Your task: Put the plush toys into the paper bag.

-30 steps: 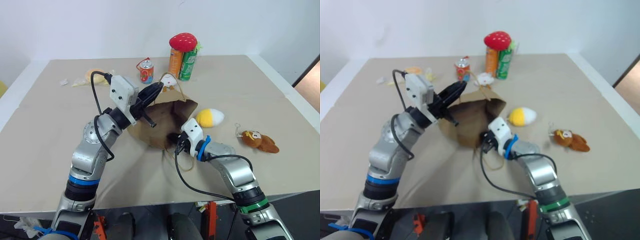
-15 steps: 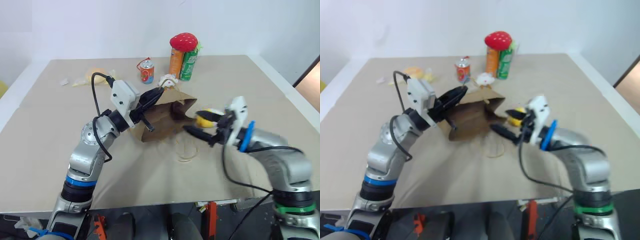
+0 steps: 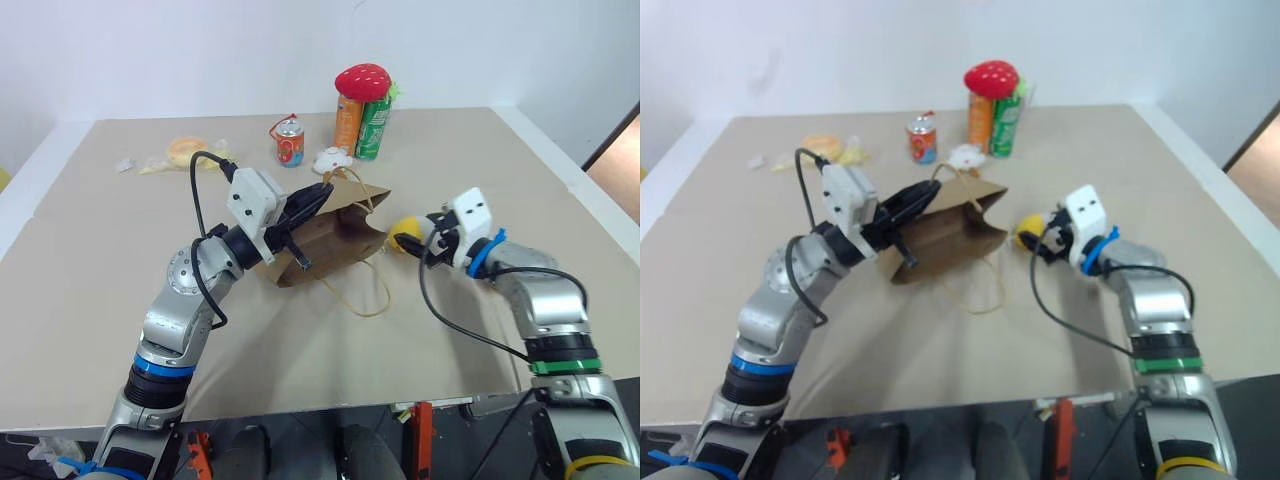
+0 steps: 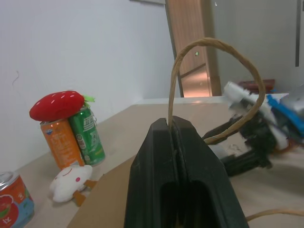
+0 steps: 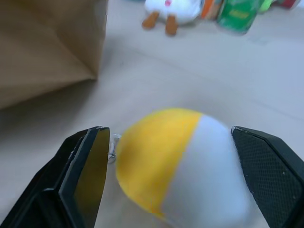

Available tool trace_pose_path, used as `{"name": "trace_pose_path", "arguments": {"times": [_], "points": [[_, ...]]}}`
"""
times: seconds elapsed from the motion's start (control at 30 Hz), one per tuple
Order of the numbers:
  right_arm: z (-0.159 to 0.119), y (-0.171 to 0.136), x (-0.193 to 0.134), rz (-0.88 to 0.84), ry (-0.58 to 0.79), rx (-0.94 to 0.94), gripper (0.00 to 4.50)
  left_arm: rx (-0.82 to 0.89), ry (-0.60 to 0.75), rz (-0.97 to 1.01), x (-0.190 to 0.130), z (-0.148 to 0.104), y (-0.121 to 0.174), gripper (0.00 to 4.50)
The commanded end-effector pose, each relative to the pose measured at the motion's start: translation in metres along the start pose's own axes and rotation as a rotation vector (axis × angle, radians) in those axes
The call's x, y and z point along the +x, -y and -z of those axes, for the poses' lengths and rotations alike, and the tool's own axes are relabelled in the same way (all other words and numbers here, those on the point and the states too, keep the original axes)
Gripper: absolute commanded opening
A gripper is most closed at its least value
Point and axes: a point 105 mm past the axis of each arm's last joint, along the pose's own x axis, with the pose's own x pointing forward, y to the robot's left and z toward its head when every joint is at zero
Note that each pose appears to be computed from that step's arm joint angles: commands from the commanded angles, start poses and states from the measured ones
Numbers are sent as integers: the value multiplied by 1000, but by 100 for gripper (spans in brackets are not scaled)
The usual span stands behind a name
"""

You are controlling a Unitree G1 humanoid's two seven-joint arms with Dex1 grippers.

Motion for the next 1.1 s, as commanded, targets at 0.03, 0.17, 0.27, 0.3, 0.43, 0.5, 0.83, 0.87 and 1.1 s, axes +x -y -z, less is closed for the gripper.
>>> {"name": "trace_pose_path", "arguments": {"times": [0.03, 0.17, 0.27, 0.3, 0.43, 0.5, 0.83, 0.87, 1.1], "points": [[5, 9, 6, 58, -15, -30, 390, 51, 51, -1, 0, -17, 1, 0], [9, 11, 6, 66, -18, -63, 220, 60, 52, -16, -1, -19, -2, 0], [10, 11, 6, 65, -19, -88, 86, 64, 50, -24, -1, -19, -3, 0], [10, 11, 6, 65, -16, -91, 41, 64, 49, -25, -1, -18, -4, 0], [-4, 12, 1, 38, 24, -133, 1, 59, 42, -33, -2, -17, -4, 0], [-31, 11, -10, -15, 118, -130, 1, 56, 39, -38, -3, -16, -4, 0], [-111, -88, -91, -664, 253, -72, 1, 61, 28, -50, -2, -12, -7, 0], [-112, -100, -87, -681, 265, -86, 1, 58, 32, -51, -1, -12, -6, 0], [-110, -127, -40, -580, 318, -79, 1, 41, 53, -53, 5, -16, -2, 0]]}}
